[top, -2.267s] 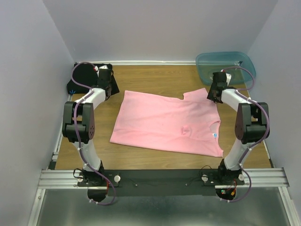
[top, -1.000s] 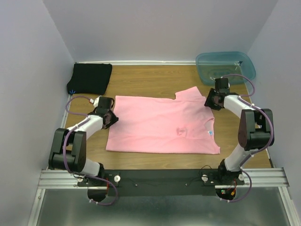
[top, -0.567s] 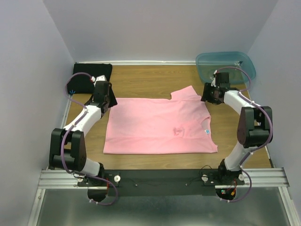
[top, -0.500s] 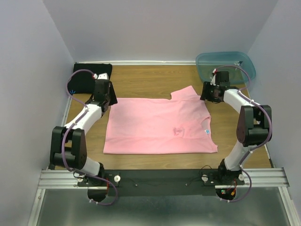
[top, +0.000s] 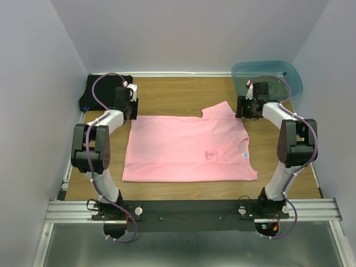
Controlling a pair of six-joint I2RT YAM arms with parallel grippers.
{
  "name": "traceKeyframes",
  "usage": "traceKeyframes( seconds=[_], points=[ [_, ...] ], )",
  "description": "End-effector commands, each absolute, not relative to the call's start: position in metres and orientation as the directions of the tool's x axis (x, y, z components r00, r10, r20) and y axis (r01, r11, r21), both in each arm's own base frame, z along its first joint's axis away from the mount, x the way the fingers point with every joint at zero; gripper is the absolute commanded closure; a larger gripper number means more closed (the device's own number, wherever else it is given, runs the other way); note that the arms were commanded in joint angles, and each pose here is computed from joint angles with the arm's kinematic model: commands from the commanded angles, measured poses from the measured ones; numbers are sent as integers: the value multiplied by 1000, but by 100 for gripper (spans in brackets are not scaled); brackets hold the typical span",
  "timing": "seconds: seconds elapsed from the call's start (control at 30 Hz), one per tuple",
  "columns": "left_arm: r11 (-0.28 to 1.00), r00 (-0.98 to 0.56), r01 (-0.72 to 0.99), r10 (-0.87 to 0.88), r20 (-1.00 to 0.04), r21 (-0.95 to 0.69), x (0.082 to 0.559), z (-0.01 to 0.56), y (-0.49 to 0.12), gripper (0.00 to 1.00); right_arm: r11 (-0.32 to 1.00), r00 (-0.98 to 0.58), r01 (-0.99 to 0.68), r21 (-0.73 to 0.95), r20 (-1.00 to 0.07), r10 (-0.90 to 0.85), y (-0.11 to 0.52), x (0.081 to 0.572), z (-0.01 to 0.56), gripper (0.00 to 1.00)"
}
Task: Fold and stack the t-shirts
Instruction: Fold the tshirt
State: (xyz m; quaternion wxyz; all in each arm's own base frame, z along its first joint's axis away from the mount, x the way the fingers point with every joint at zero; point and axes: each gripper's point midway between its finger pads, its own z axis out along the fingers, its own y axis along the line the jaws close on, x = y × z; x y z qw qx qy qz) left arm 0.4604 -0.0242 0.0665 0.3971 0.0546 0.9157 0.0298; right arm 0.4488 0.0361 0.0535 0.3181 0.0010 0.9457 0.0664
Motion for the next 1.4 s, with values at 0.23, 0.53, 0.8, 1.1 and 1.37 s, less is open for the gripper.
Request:
traceKeyframes(
  seconds=[0.23, 0.53, 0.8, 1.1, 1.37],
  points=[
    [984, -704, 167, 160, -692, 57, 467, 45, -32, 51, 994, -787, -40, 101, -617, 31, 31, 461, 57, 30],
    [990, -744, 136, 133, -655, 47, 468, 27, -31, 51, 994, -787, -34, 99, -615, 34, 30, 462, 56, 30],
    [993, -789, 110, 113, -604, 43, 467, 12, -28, 50, 993, -790, -33, 111, -612, 42, 33, 462, 55, 30],
    [993, -850, 111, 115, -514, 39, 459, -9, -30, 53, 992, -782, -32, 123, -621, 52, 34, 464, 60, 30],
    [997, -877, 74, 68, -476, 6, 452, -12, -34, 59, 993, -783, -11, 113, -619, 62, 31, 461, 59, 30]
  ],
)
